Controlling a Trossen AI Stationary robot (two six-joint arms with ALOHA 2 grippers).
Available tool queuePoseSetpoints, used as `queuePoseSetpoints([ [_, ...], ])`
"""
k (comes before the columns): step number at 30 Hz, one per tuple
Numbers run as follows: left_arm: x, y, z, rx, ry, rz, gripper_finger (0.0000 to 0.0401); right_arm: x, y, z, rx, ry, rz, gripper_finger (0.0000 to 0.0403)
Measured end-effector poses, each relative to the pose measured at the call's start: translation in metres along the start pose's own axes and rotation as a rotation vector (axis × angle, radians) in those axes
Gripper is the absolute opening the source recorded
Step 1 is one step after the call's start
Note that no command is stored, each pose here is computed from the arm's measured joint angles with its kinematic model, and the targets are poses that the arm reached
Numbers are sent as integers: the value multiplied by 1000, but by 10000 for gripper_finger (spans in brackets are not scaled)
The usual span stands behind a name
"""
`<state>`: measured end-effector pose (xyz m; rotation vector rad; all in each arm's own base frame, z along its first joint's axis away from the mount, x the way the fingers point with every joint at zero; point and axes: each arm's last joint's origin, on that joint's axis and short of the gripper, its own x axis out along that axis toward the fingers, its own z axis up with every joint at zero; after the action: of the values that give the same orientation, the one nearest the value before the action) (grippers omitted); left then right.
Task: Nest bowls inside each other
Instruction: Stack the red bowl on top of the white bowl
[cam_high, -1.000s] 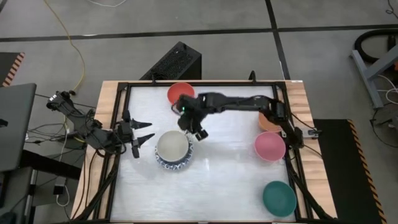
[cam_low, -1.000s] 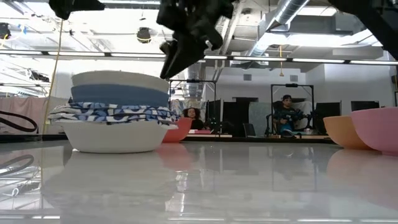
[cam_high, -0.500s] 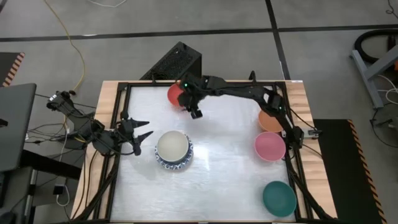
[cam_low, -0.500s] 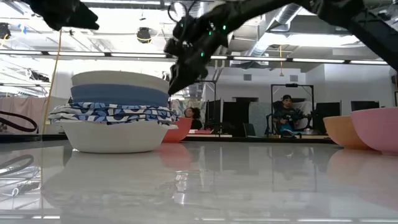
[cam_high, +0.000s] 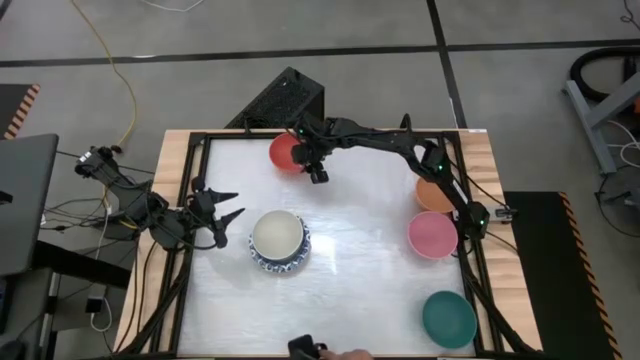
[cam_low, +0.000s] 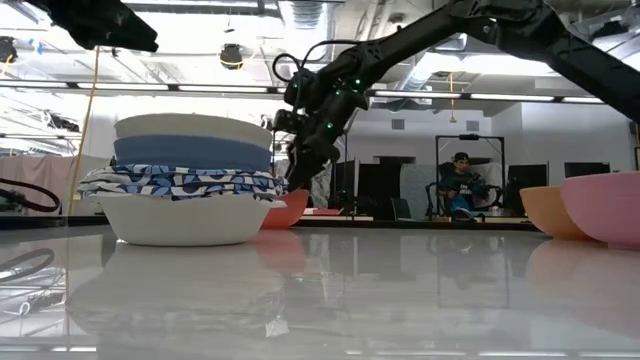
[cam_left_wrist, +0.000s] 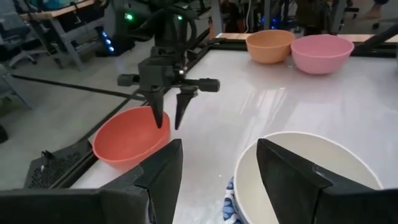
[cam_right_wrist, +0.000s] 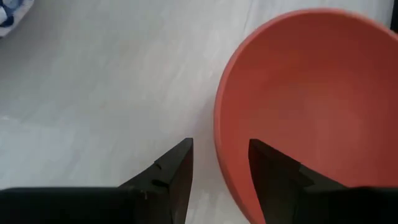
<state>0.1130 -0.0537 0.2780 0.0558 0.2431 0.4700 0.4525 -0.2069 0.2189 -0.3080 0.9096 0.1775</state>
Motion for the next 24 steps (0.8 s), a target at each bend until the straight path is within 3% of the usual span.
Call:
queuePoseSetpoints([
  [6, 0, 0, 0, -5, -1, 2, 196, -2, -6, -5, 9, 10, -15, 175],
  [14, 0, 0, -1, 0, 4, -3, 196, 23, -8, -20, -1, 77, -18, 163],
  [18, 0, 0, -1, 1, 4, -2, 196, 28, -5, -22, -2, 130, -43, 122],
  [24, 0, 0, 0, -9, 2, 3, 196, 21, -2, -14, -11, 155, -92, 17],
])
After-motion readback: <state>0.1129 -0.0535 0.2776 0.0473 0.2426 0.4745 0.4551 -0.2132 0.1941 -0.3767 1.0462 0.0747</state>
